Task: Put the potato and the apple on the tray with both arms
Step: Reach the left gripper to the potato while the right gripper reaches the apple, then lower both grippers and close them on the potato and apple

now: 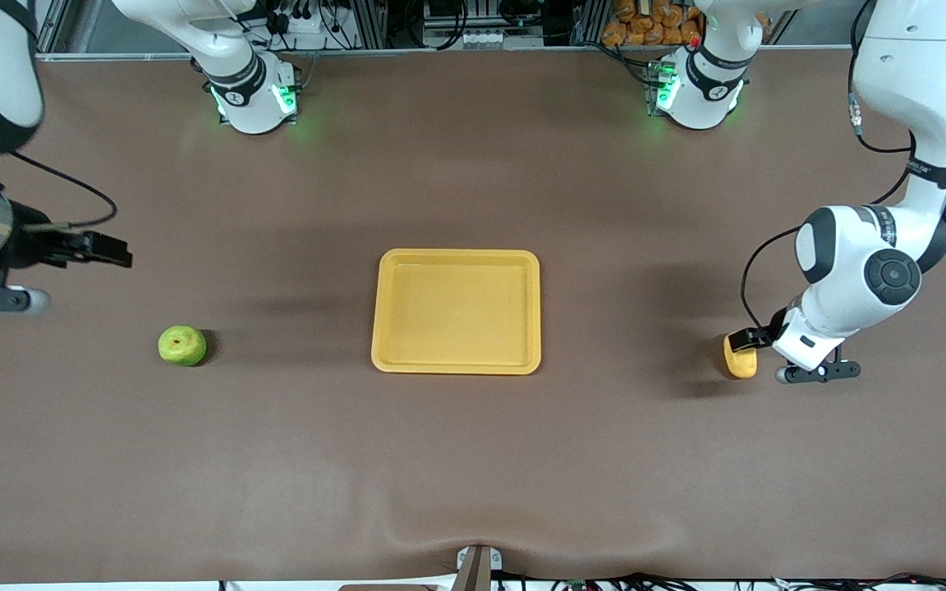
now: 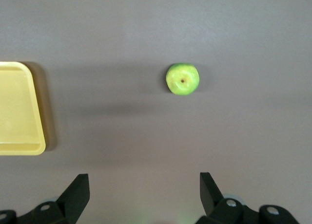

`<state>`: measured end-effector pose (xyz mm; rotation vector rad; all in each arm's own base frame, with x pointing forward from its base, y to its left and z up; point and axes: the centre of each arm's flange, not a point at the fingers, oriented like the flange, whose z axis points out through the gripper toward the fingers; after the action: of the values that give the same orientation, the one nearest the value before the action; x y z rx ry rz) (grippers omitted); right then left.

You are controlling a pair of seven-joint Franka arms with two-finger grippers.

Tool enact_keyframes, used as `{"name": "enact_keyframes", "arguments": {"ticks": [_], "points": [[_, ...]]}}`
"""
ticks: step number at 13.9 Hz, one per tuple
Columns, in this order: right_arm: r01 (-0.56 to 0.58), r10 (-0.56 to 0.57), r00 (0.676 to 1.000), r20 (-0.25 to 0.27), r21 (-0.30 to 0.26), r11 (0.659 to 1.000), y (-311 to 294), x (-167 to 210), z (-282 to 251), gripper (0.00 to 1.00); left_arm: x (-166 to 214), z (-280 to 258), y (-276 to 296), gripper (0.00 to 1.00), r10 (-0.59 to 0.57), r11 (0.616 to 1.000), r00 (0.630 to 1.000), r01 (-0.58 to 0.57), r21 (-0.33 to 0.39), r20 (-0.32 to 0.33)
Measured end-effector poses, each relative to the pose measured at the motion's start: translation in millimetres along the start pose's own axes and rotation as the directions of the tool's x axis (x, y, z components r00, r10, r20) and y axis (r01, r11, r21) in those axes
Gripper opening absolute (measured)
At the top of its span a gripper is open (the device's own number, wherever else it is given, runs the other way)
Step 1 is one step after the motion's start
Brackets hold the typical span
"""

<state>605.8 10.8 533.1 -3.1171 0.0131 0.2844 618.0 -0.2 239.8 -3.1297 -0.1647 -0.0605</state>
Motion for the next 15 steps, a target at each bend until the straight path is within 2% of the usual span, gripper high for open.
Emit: {"name": "enact_keyframes", "arguments": {"ticks": [4, 8, 12, 13, 14, 15], "points": [[0.031, -0.031, 0.999, 0.017, -0.016, 0.999, -24.1, 28.0, 38.3, 1.0, -0.5, 10.1, 0.6, 1.0, -0.002, 1.0, 1.0, 0.002, -0.003, 0.001], [0.014, -0.013, 0.999, 0.036, -0.025, 1.0, -16.1, 51.1, 75.1, 1.0, -0.2, 22.6, 2.4, 0.97, 0.0, 1.0, 1.0, 0.0, -0.008, -0.009], [0.007, -0.005, 0.999, 0.051, -0.037, 0.999, -13.2, 76.7, 121.8, 1.0, -1.1, 26.9, 6.1, 0.9, 0.006, 1.0, 1.0, -0.006, -0.01, -0.007], [0.008, -0.006, 0.999, 0.052, -0.038, 0.999, -13.3, 79.5, 127.5, 1.0, -1.2, 27.8, 6.1, 0.85, 0.006, 1.0, 1.0, -0.006, -0.01, -0.006], [0.008, -0.005, 0.998, 0.057, -0.04, 0.999, -13.2, 82.3, 134.5, 1.0, -1.4, 28.8, 6.0, 0.85, 0.006, 1.0, 1.0, -0.006, -0.01, -0.004], [0.005, -0.003, 0.998, 0.065, -0.041, 0.999, -11.6, 85.1, 142.3, 1.0, -1.6, 29.9, 6.0, 0.78, 0.006, 1.0, 1.0, -0.006, -0.01, -0.003]]}}
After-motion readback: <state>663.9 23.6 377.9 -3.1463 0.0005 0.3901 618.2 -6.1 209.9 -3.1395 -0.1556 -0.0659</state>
